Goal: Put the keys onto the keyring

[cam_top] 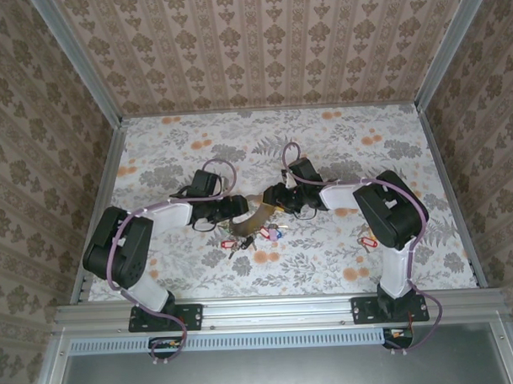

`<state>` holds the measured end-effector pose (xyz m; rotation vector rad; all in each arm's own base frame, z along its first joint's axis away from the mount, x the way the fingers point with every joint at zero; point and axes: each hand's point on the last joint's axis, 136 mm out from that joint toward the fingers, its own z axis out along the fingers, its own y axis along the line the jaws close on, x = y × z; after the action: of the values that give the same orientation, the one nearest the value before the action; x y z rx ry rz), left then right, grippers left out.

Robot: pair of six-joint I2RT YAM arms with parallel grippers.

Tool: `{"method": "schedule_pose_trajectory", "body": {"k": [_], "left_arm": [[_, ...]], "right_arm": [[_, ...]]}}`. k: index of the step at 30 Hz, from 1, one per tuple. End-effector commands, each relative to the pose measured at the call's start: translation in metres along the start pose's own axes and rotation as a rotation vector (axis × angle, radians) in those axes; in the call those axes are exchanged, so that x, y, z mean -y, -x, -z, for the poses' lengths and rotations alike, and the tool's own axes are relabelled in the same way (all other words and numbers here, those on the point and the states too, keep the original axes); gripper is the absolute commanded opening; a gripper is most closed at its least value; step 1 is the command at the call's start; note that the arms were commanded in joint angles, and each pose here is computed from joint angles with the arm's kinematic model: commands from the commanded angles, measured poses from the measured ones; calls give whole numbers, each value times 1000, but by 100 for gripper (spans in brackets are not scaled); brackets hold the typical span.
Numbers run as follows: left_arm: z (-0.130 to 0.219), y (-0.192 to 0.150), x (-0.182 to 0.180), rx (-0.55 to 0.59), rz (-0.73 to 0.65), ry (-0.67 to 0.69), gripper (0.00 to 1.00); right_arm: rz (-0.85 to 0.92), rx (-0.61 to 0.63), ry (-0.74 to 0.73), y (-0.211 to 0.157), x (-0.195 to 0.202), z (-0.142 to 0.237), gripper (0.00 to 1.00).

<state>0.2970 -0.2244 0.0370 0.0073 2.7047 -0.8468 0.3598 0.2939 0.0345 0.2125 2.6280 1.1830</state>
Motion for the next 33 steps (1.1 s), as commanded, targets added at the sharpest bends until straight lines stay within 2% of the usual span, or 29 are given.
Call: {"method": "schedule_pose_trajectory", "body": {"k": [1, 11, 14, 16, 18, 22, 28, 33], "left_arm": [[-10, -22, -3, -84, 5, 7, 73], [-13, -23, -1, -81, 23, -9, 73], [-12, -22, 0, -74, 24, -7, 73], [-9, -20, 1, -64, 22, -6, 73], [-5, -17, 1, -42, 17, 4, 73], [13, -5, 0, 34, -4, 51, 75], [51, 17, 5, 176, -30, 88, 83], [94, 46, 32, 314, -49, -39, 93]], "right_arm": [[-9, -44, 40, -14, 4, -11, 48], [25, -17, 114, -12, -6, -9, 41], [36, -9, 116, -10, -8, -7, 35], [43, -5, 111, -9, -8, -6, 26], [50, 10, 95, -7, -6, -2, 24], [87, 50, 87, -1, -13, 14, 12], [143, 127, 153, 12, -38, 51, 6], [184, 227, 313, 29, -74, 99, 2]]}}
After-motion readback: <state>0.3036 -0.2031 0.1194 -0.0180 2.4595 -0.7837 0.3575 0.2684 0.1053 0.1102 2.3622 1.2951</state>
